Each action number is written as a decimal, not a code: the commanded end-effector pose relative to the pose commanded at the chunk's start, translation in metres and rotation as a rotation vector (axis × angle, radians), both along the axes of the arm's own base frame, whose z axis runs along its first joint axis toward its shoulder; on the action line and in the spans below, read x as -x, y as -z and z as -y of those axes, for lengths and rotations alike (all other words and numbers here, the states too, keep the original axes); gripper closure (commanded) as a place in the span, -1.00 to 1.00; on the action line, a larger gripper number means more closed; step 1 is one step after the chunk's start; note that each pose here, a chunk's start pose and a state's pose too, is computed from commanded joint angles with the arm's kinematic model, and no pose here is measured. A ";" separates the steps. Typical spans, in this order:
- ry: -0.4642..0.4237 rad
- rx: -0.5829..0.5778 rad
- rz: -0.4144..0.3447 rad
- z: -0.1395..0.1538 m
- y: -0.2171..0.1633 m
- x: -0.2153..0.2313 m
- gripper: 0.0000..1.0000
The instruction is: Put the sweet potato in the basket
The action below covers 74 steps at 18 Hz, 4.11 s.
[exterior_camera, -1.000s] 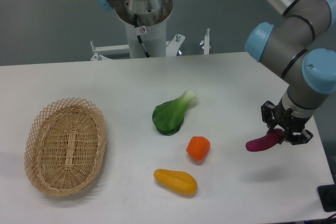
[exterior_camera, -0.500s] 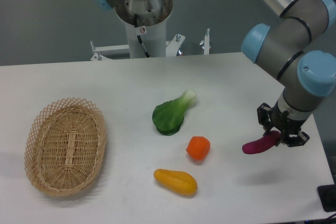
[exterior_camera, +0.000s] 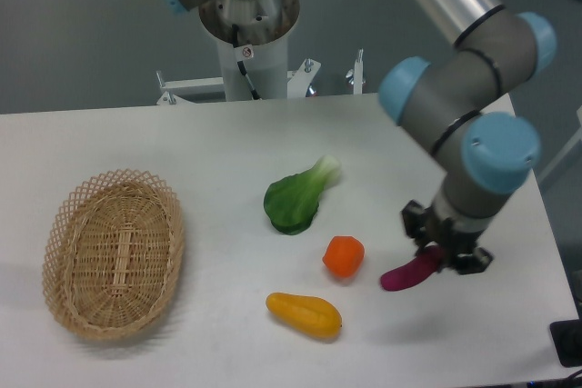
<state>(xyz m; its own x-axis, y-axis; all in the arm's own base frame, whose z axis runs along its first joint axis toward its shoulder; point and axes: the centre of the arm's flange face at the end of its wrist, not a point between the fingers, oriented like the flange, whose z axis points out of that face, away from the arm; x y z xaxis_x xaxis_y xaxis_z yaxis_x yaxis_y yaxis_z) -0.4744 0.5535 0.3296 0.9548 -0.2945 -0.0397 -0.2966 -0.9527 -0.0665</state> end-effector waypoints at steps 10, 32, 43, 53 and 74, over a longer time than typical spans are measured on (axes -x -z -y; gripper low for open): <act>0.119 -0.055 -0.029 -0.080 0.007 -0.182 0.72; 0.357 0.093 0.106 -0.056 0.085 -0.389 0.56; 0.339 -0.003 0.006 -0.060 0.049 -0.371 -1.00; 0.183 -0.087 -0.092 -0.050 -0.012 -0.224 -1.00; 0.114 -0.013 -0.098 0.097 0.000 0.057 -1.00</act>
